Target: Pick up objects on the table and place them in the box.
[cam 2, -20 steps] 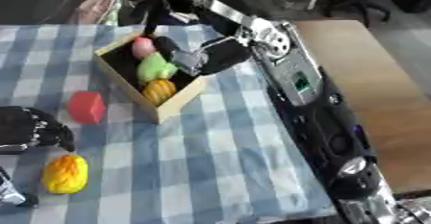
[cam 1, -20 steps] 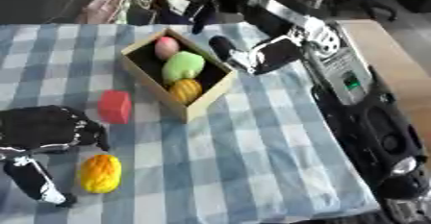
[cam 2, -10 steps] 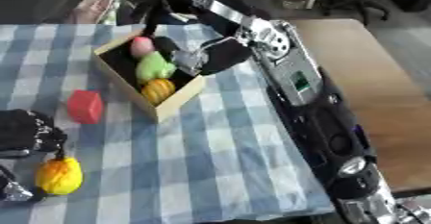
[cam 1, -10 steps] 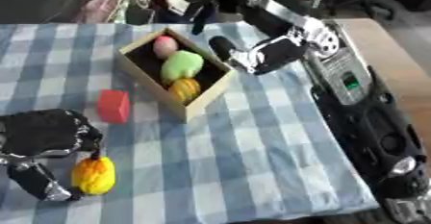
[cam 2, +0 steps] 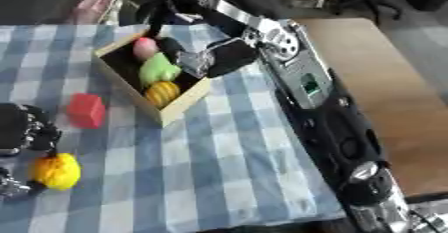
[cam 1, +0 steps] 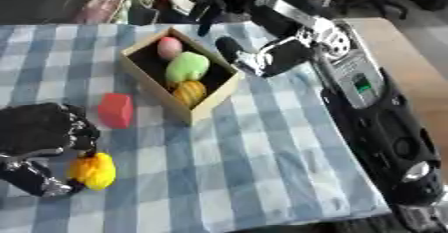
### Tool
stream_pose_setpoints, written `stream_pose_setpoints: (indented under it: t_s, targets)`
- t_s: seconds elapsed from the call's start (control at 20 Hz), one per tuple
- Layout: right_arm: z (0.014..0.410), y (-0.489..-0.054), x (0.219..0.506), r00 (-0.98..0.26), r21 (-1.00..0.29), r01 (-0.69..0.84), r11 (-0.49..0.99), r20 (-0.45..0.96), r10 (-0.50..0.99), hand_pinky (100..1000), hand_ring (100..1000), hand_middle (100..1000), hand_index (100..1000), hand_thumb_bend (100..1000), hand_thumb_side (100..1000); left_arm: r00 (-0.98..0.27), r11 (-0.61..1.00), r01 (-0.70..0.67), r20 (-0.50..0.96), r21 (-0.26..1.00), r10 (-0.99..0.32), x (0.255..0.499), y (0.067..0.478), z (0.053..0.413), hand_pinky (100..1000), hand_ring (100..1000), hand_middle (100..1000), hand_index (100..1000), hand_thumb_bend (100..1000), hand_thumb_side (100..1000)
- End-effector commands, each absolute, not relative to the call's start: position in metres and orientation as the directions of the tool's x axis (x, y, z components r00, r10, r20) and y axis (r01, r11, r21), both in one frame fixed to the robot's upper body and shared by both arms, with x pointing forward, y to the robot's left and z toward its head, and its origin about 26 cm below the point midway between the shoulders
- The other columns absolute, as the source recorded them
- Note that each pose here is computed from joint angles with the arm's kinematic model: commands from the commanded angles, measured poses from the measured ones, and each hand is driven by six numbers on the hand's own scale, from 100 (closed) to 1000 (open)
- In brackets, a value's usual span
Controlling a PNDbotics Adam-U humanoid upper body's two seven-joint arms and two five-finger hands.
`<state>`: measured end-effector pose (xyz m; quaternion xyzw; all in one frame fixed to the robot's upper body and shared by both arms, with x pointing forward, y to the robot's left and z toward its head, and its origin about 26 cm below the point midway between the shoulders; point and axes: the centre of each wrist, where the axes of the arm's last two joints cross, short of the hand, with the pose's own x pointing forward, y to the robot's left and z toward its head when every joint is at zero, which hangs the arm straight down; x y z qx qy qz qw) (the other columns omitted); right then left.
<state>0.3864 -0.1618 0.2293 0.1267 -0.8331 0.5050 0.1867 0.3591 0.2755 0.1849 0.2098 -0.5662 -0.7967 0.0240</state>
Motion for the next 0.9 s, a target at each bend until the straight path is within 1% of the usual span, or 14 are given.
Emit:
stream_pose_setpoints:
  t_s: [0.05,0.2,0.25,0.3,0.55,0.65,0.7,0.75,0.8,0.85,0.9]
  targets:
    - [0.239,-0.164,0.385,-0.908,-0.794,-0.384,0.472,0.418,-0.034,770,657,725,891,100,351,-0.904,-0.375,-0.259,-0.361,0.89,-0.231,0.361,0.279,0.216,585,462,449,567,355,354]
    - [0.24,-0.163,0.384,-0.908,-0.788,-0.385,0.48,0.416,-0.046,769,655,723,889,100,345,-0.89,-0.334,-0.282,-0.375,0.899,-0.258,0.37,0.277,0.229,593,466,454,574,393,354]
    - [0.241,-0.162,0.383,-0.909,-0.787,-0.385,0.482,0.414,-0.051,769,655,723,889,100,344,-0.886,-0.321,-0.287,-0.377,0.903,-0.271,0.375,0.276,0.232,592,466,454,573,385,348]
    - [0.242,-0.161,0.382,-0.91,-0.785,-0.386,0.484,0.412,-0.057,769,655,723,889,100,342,-0.883,-0.308,-0.286,-0.374,0.907,-0.284,0.379,0.276,0.232,592,464,451,572,351,325]
    - [0.25,-0.153,0.376,-0.915,-0.776,-0.388,0.497,0.391,-0.104,768,651,721,889,100,330,-0.868,-0.214,-0.29,-0.351,0.933,-0.353,0.411,0.27,0.237,598,466,454,580,356,290]
    - [0.254,-0.148,0.373,-0.915,-0.771,-0.392,0.502,0.382,-0.128,768,650,721,890,100,327,-0.861,-0.179,-0.309,-0.355,0.934,-0.365,0.423,0.262,0.24,603,469,456,584,404,287]
    - [0.255,-0.145,0.372,-0.915,-0.768,-0.394,0.504,0.379,-0.138,767,648,721,890,100,326,-0.857,-0.164,-0.322,-0.361,0.932,-0.369,0.428,0.258,0.242,607,470,457,585,410,282]
    - [0.257,-0.142,0.371,-0.915,-0.765,-0.396,0.508,0.377,-0.147,768,647,721,890,100,325,-0.854,-0.148,-0.333,-0.364,0.931,-0.372,0.434,0.253,0.241,609,473,460,589,404,273]
    - [0.258,-0.141,0.37,-0.915,-0.763,-0.396,0.511,0.373,-0.152,767,644,720,890,100,349,-0.852,-0.137,-0.339,-0.366,0.931,-0.374,0.439,0.25,0.239,613,477,464,594,380,263]
    - [0.259,-0.138,0.369,-0.915,-0.759,-0.398,0.515,0.369,-0.162,768,645,720,890,100,322,-0.852,-0.125,-0.344,-0.365,0.931,-0.376,0.444,0.245,0.236,619,484,471,603,407,268]
    - [0.261,-0.136,0.367,-0.915,-0.756,-0.399,0.519,0.365,-0.171,776,644,719,890,100,321,-0.851,-0.119,-0.346,-0.365,0.931,-0.378,0.449,0.241,0.233,626,492,479,612,408,268]
